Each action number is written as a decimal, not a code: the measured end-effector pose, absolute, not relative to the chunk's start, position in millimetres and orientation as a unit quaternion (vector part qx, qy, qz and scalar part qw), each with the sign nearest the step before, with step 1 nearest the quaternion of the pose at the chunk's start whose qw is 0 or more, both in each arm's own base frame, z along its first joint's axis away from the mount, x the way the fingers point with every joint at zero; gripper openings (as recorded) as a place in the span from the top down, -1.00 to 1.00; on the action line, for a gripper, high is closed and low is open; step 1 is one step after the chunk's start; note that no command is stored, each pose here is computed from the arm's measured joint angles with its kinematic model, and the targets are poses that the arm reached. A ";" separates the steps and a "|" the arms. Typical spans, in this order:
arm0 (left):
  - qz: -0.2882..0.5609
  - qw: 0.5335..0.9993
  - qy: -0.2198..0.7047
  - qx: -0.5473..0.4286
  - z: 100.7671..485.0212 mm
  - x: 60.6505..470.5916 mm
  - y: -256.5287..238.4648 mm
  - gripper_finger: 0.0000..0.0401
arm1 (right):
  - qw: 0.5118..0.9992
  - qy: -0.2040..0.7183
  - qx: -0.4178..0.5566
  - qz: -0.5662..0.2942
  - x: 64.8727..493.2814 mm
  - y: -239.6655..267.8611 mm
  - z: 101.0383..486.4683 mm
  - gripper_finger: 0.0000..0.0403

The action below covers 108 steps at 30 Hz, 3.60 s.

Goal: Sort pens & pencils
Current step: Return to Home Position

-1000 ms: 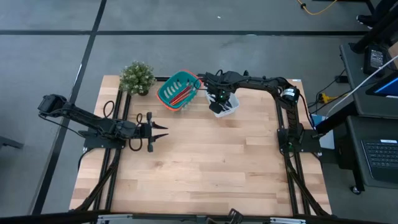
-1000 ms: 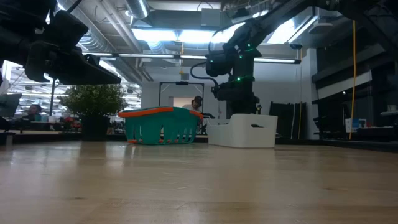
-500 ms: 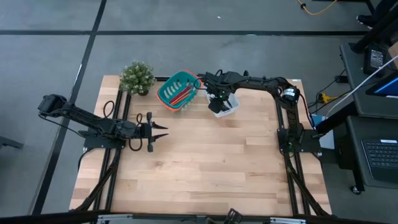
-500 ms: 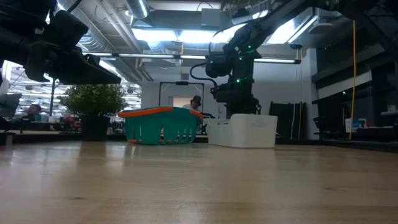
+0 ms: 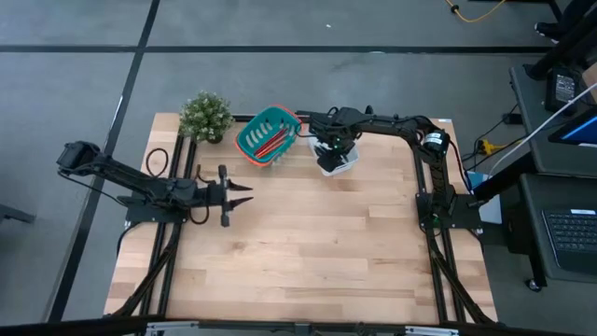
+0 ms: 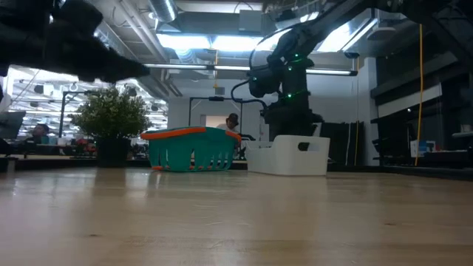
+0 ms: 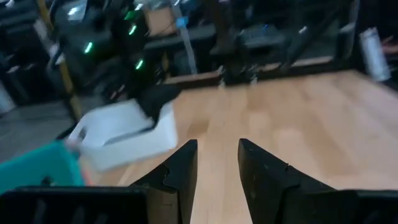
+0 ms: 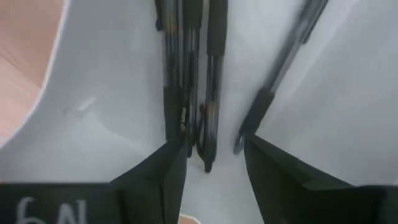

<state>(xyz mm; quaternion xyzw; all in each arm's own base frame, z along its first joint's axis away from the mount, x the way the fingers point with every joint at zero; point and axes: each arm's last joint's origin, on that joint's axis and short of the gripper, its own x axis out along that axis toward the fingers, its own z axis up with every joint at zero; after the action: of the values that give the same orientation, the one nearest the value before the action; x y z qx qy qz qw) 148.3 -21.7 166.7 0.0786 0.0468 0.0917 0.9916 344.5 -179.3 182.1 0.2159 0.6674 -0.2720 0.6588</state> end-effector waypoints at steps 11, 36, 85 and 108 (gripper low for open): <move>-0.024 0.989 0.103 0.100 218.8 136.9 -41.1 0.45 | 0.633 0.677 0.238 -0.290 341.9 -173.2 182.2 0.20; -0.131 0.988 0.010 0.081 163.9 94.4 -54.4 0.45 | 0.641 0.698 0.189 -0.258 361.9 -117.9 182.5 0.20; -0.122 0.991 0.046 0.039 158.4 103.5 -35.5 0.45 | 0.998 0.063 0.007 -0.016 182.9 37.5 269.2 0.20; -0.096 0.994 0.033 0.027 161.1 104.0 -34.1 0.45 | 0.999 0.029 0.022 -0.039 127.5 39.9 168.8 0.20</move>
<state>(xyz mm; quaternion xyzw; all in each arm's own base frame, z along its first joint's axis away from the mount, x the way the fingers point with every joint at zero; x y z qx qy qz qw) 104.0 -34.1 161.1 0.0274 0.0330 -0.0956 0.9945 127.5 39.9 168.8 0.0224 0.0292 -0.0390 0.9986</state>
